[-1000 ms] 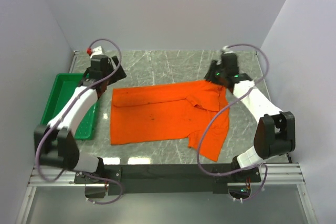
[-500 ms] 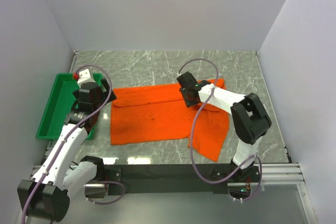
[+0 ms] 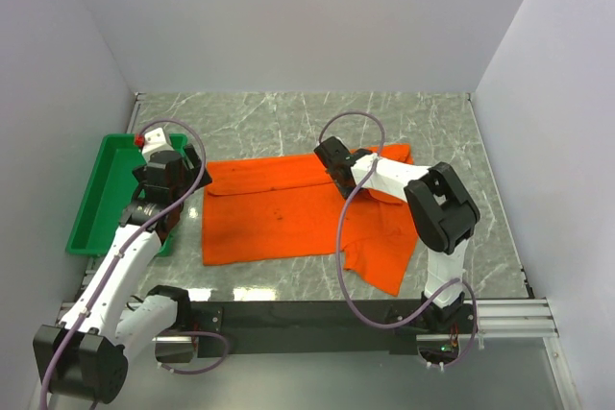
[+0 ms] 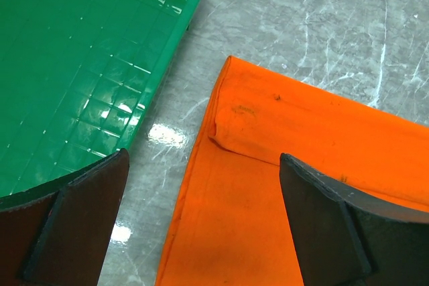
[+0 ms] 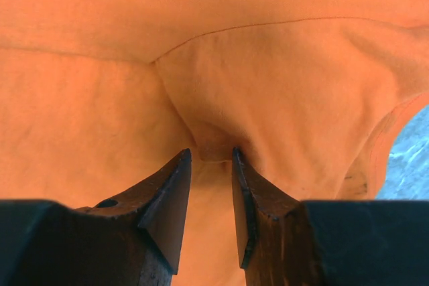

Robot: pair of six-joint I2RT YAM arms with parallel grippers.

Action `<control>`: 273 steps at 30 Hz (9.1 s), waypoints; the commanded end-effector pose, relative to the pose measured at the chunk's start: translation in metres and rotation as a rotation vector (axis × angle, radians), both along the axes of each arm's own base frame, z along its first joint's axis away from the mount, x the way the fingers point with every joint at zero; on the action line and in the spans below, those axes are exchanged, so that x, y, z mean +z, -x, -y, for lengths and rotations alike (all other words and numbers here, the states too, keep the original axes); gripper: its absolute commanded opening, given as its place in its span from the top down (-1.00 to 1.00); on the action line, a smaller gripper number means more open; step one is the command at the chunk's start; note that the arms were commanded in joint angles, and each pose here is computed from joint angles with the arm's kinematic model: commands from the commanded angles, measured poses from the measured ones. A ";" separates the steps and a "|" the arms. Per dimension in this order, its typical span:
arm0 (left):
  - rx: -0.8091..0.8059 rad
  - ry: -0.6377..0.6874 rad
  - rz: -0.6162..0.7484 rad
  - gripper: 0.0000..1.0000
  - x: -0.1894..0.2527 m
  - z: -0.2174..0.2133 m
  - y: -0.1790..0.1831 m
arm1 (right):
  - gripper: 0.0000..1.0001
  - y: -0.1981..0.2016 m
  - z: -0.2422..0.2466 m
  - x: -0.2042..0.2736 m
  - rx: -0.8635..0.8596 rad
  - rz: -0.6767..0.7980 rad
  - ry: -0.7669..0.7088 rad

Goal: Fold and stack the t-shirts
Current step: Fold the tshirt

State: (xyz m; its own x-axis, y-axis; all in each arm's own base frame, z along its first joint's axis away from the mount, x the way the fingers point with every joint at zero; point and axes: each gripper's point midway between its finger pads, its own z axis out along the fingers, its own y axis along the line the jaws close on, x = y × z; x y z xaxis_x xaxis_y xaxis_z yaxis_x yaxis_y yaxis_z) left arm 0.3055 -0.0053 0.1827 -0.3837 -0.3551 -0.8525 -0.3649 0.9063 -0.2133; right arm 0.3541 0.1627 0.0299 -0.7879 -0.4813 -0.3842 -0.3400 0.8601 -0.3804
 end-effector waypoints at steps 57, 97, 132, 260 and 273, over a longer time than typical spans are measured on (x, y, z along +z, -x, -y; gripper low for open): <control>-0.064 -0.001 -0.063 -0.99 -0.016 0.011 -0.008 | 0.25 0.008 -0.046 0.053 -0.023 -0.171 -0.313; -0.005 0.177 -0.452 -0.44 -0.158 0.053 -0.116 | 0.93 -0.119 0.170 0.005 -0.863 0.109 -1.199; -0.015 0.220 -0.348 -0.66 -0.131 0.060 -0.135 | 0.10 -0.164 0.126 0.059 -0.584 0.196 -1.472; 0.213 0.370 -0.483 0.99 -0.115 0.021 0.051 | 1.00 0.099 0.145 0.048 -0.883 -0.027 -0.737; 0.165 0.366 -0.502 0.99 -0.103 0.023 0.009 | 1.00 0.060 0.149 0.061 -0.879 -0.063 -0.724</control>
State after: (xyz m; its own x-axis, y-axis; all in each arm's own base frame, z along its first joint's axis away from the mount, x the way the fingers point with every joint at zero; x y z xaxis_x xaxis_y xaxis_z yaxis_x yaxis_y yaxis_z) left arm 0.2802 -0.0298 0.0676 -0.6211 -0.6879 -0.3755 -0.6524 0.7194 -0.2386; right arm 0.2787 0.0200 0.0766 -0.7795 0.5689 -0.2621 0.4963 0.8162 0.2956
